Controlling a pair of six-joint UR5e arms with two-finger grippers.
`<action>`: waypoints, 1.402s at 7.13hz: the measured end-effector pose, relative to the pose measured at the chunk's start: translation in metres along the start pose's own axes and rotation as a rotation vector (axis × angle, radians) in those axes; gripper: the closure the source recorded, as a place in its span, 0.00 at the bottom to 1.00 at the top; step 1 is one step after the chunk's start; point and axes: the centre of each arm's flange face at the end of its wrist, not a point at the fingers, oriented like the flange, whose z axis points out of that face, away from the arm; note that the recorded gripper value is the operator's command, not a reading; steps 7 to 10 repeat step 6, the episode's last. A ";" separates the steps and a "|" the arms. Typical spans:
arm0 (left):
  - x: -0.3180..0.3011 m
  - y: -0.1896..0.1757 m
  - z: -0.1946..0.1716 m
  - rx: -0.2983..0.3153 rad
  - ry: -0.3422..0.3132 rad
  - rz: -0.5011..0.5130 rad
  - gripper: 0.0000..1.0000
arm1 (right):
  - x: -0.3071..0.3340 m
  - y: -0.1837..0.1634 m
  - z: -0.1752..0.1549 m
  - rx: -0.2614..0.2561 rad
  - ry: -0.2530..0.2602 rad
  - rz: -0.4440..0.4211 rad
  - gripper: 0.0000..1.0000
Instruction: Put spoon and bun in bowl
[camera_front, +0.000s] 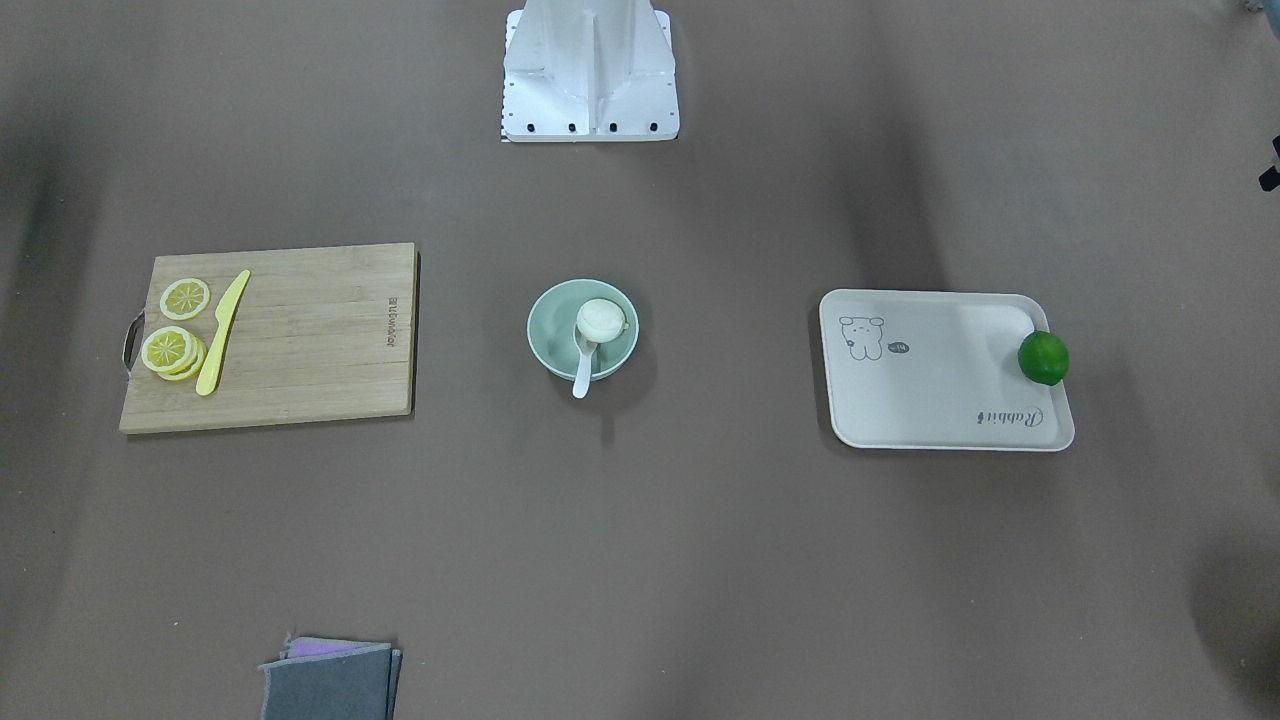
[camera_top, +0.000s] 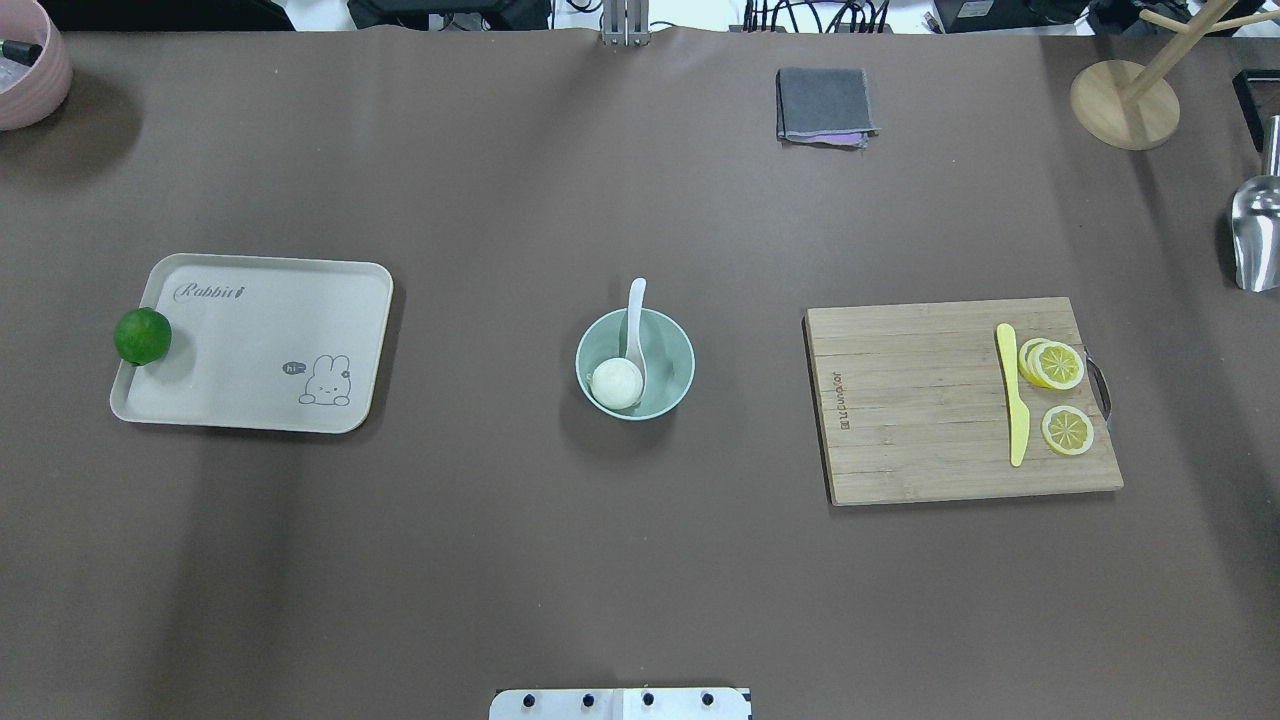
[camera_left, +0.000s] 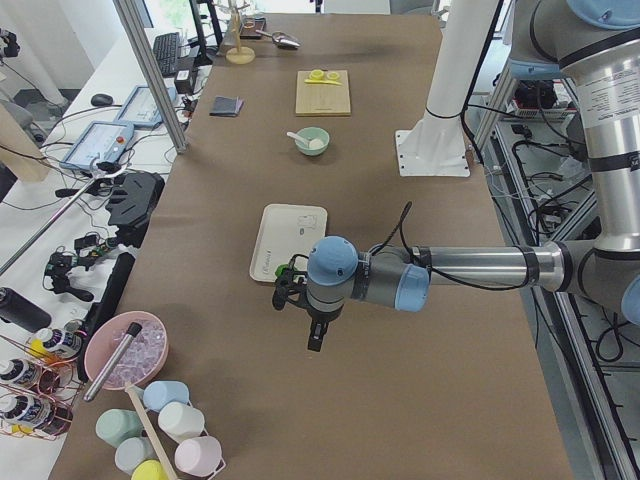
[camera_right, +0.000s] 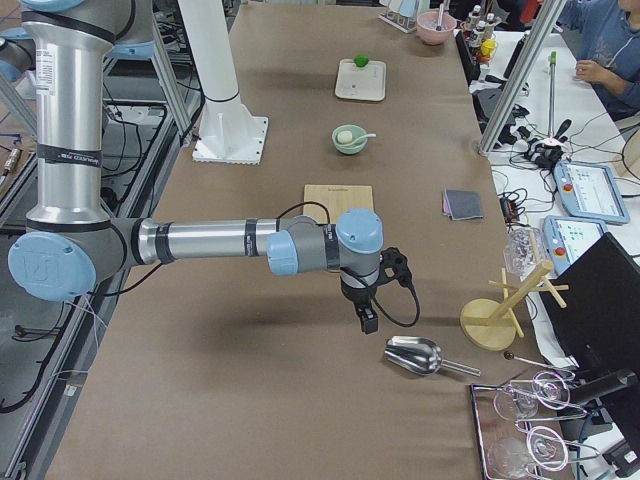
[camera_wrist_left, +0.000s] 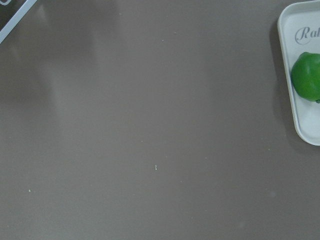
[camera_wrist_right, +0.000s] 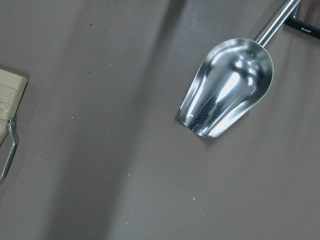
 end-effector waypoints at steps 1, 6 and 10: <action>-0.001 0.000 0.001 -0.003 -0.001 -0.002 0.02 | 0.000 0.000 0.000 0.001 -0.002 0.000 0.00; -0.005 0.001 0.004 -0.006 -0.003 -0.007 0.02 | 0.000 0.000 0.003 0.002 -0.024 0.005 0.00; -0.005 0.001 0.004 -0.006 -0.003 -0.007 0.02 | 0.000 0.000 0.003 0.002 -0.024 0.005 0.00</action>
